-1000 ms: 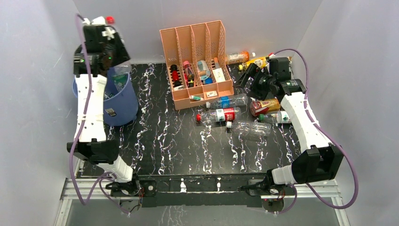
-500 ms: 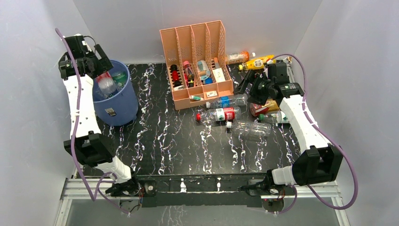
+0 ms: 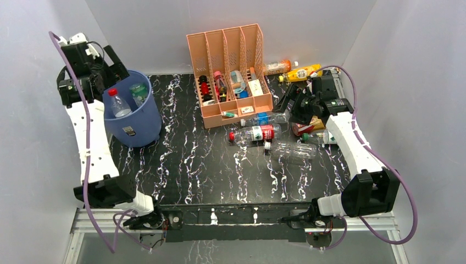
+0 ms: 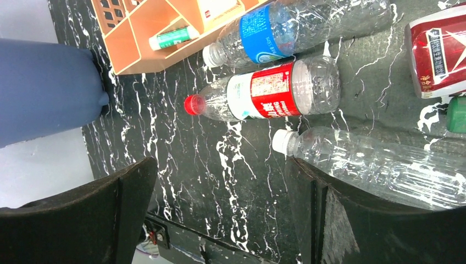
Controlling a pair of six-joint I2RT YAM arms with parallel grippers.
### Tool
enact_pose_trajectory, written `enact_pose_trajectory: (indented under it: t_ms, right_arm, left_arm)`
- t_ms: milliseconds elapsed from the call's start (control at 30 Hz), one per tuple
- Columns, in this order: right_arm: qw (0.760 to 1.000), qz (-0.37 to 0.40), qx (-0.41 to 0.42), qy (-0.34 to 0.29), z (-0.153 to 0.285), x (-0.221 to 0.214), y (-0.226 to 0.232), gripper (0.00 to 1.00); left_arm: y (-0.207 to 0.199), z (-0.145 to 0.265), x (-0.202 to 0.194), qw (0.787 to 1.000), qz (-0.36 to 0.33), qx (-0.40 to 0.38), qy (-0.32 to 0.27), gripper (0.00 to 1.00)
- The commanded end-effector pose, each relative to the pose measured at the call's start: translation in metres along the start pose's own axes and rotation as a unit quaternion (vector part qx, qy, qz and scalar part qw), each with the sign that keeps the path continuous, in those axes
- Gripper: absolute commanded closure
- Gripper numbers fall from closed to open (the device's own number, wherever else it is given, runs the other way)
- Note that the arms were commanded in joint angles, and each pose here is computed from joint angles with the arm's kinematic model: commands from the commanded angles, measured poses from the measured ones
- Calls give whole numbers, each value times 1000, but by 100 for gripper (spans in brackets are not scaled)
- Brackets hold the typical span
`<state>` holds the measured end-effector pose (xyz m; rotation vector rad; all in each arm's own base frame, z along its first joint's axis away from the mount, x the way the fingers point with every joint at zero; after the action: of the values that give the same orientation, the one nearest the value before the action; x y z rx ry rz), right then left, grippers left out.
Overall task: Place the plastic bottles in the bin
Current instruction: Place the plastic bottle in the trash bin, then pick up the plastic bottle at the center of the board.
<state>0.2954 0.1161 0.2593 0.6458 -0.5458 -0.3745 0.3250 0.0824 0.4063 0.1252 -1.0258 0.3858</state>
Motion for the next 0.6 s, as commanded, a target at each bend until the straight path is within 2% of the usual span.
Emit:
enact_pose_trajectory:
  t_ms: [0,133,267,367,567]
  right_arm:
    - [999,24,2,-23,6,3,0,2]
    - [999,26,-25,-25,3,-2,-13,2]
    - [997,41,-59,-30,-3,-8,-32,2]
    - [993,57,-96,-42,-8,-9,-49,2]
    - [984,73,-159,-42,-27,-11,-79,2]
  left_arm:
    - [-31,40,15,989,17,-137,-49,2]
    - [-69,56,1,965,41,-256,-47,2]
    - [-144,72,-37,949,-30,-314,-2,2]
    - [-174,78,-63,940,-55,-337,24,2]
    - [-204,89,-109,927,-88,-360,64,2]
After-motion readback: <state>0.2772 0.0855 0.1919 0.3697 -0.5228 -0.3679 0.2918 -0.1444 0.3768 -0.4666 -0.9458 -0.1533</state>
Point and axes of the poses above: each gripper's point midway between its finger pads, its own z axis back along the fingers, its own y axis along the line the jaws close on, x = y × z, the point moved 6 cm from there along z, back along the fingers, and after that the axes turned 8 degrees about -z, right-handed, at the moved point
